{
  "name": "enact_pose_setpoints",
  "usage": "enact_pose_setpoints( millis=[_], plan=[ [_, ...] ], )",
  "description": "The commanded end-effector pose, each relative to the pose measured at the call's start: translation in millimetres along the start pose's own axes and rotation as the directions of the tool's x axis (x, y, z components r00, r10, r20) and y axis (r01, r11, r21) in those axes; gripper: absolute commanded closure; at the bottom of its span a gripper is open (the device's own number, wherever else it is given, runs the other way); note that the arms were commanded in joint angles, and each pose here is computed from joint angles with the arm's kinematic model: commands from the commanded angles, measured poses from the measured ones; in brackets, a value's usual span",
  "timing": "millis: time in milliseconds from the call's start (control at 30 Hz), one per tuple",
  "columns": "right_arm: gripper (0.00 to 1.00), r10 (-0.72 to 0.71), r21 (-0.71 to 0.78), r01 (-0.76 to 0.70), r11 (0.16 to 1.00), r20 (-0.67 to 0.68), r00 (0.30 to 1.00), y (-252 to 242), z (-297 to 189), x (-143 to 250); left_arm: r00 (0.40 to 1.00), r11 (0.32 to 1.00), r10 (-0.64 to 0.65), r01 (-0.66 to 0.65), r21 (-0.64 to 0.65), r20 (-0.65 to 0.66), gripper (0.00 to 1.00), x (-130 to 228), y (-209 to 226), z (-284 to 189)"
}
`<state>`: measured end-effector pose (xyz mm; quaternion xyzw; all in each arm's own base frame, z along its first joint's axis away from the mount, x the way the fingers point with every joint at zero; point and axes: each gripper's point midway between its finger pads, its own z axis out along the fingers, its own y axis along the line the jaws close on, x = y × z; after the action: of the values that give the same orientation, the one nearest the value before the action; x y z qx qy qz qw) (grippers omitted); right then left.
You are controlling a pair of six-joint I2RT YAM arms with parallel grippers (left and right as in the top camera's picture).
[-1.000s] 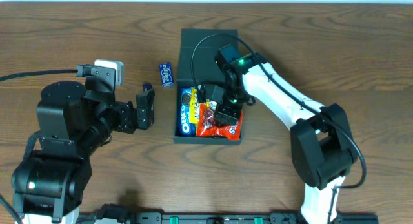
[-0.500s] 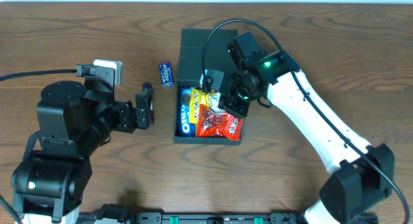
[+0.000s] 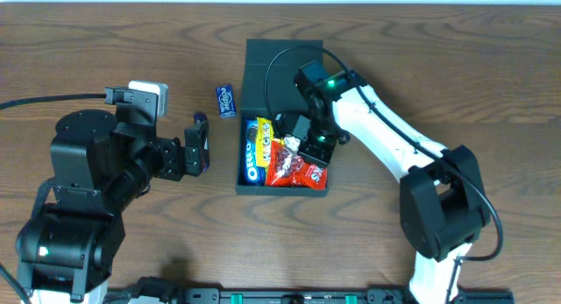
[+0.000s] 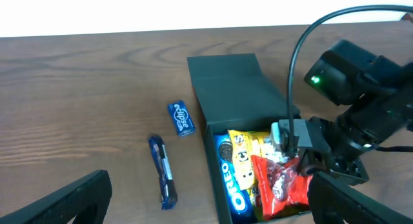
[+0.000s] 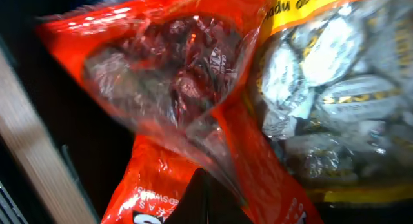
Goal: Pack container
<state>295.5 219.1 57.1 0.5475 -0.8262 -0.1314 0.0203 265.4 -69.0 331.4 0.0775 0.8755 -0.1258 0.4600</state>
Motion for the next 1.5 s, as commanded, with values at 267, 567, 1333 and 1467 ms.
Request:
enact_pose_setpoints(
  millis=[267,567,1333,1467],
  plan=[
    [0.99,0.029,-0.024,-0.031,0.999,-0.071,0.997,-4.8,22.7,9.0,1.0,1.0,0.017,-0.017,-0.011,0.016,0.02,-5.9,1.8,-4.0],
    [0.99,0.014,-0.091,-0.006,0.996,0.078,0.997,20.0,-16.3,-15.5,0.999,1.0,0.009,-0.01,-0.019,-0.032,0.02,0.2,5.8,10.6],
    [0.44,-0.06,0.238,-0.121,0.964,0.634,0.771,-16.8,-185.2,-83.8,0.872,0.992,-0.1,0.048,-0.12,-0.479,0.01,82.2,52.2,138.2],
    [0.3,-0.046,0.24,-0.142,0.96,0.638,0.769,-24.4,-187.7,-78.8,0.875,0.987,-0.134,0.076,-0.141,-0.464,0.02,80.4,66.7,147.4]
  ],
)
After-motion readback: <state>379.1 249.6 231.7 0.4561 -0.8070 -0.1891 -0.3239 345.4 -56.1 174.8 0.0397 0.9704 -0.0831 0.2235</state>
